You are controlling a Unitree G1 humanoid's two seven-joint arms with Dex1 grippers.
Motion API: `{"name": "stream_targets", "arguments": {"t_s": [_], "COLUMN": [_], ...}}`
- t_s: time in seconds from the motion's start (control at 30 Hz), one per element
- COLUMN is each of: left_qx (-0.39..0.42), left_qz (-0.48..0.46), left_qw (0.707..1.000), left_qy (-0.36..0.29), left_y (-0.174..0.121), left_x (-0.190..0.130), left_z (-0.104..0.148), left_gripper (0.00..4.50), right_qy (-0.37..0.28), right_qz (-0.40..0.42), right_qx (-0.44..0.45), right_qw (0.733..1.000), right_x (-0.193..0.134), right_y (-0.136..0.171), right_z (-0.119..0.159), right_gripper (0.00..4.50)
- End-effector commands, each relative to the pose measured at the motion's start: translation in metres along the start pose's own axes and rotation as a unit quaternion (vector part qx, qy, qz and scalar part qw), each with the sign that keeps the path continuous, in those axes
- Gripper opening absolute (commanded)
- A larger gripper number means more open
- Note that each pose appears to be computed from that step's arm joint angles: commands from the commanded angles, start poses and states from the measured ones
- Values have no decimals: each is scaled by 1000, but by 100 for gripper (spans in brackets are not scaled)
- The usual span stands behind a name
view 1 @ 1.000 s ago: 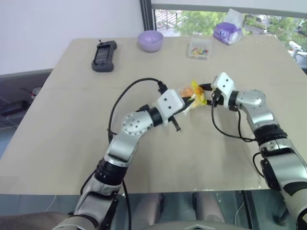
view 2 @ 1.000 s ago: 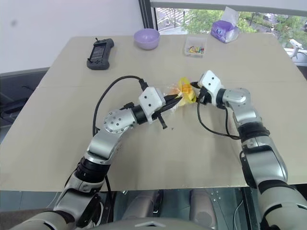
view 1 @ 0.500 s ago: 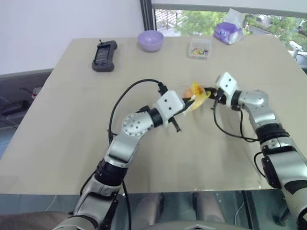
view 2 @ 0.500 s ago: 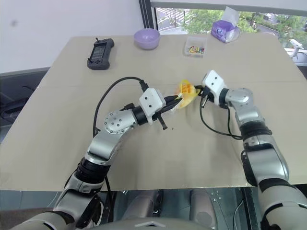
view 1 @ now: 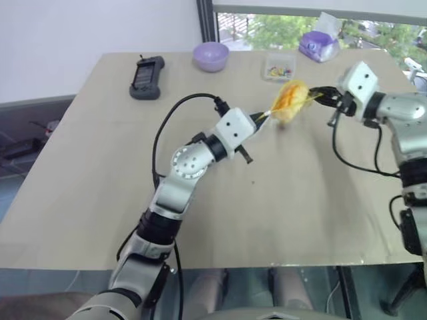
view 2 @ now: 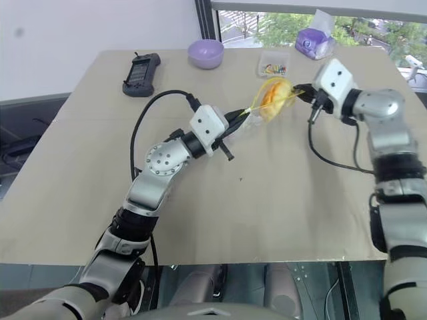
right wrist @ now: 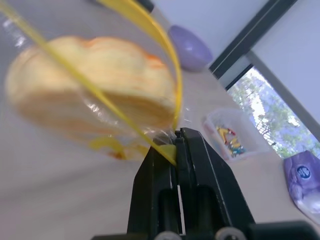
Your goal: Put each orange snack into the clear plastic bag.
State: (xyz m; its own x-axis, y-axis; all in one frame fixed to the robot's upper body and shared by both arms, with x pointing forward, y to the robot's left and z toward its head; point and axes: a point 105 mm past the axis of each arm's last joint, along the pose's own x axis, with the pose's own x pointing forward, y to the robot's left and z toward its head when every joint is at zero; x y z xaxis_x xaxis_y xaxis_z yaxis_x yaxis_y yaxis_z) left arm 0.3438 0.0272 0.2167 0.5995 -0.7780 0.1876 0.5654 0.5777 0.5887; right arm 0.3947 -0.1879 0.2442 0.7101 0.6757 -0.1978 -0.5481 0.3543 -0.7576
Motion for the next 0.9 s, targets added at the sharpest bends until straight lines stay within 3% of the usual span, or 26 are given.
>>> {"name": "stream_targets", "arguments": {"t_s": [0.03,0.13,0.17,0.27,0.4,0.67,0.9], "left_qx": [9,4,2,-5,-17,-31,-31], "left_qz": [16,3,2,-2,-21,-50,-53], "left_qw": [1000,1000,1000,1000,1000,998,998], "left_qy": [1,9,11,13,17,14,14], "left_y": [10,3,1,-1,-9,-21,-22], "left_x": [-9,-12,-12,-13,-16,-19,-19], "left_z": [-3,-10,-11,-13,-17,-18,-17], "left_gripper": [0,0,0,0,0,0,0], "right_qy": [79,109,105,110,131,141,127], "right_qz": [18,73,73,73,71,111,130], "right_qx": [-61,-61,-54,-42,-10,34,58], "right_qw": [995,989,990,990,989,983,982], "right_x": [-26,-30,-29,-31,-42,-48,-35], "right_y": [-3,24,30,39,36,43,51], "right_z": [-6,-5,-3,-3,-10,-14,-16], "right_gripper": [2,2,29,132,316,316,316]}}
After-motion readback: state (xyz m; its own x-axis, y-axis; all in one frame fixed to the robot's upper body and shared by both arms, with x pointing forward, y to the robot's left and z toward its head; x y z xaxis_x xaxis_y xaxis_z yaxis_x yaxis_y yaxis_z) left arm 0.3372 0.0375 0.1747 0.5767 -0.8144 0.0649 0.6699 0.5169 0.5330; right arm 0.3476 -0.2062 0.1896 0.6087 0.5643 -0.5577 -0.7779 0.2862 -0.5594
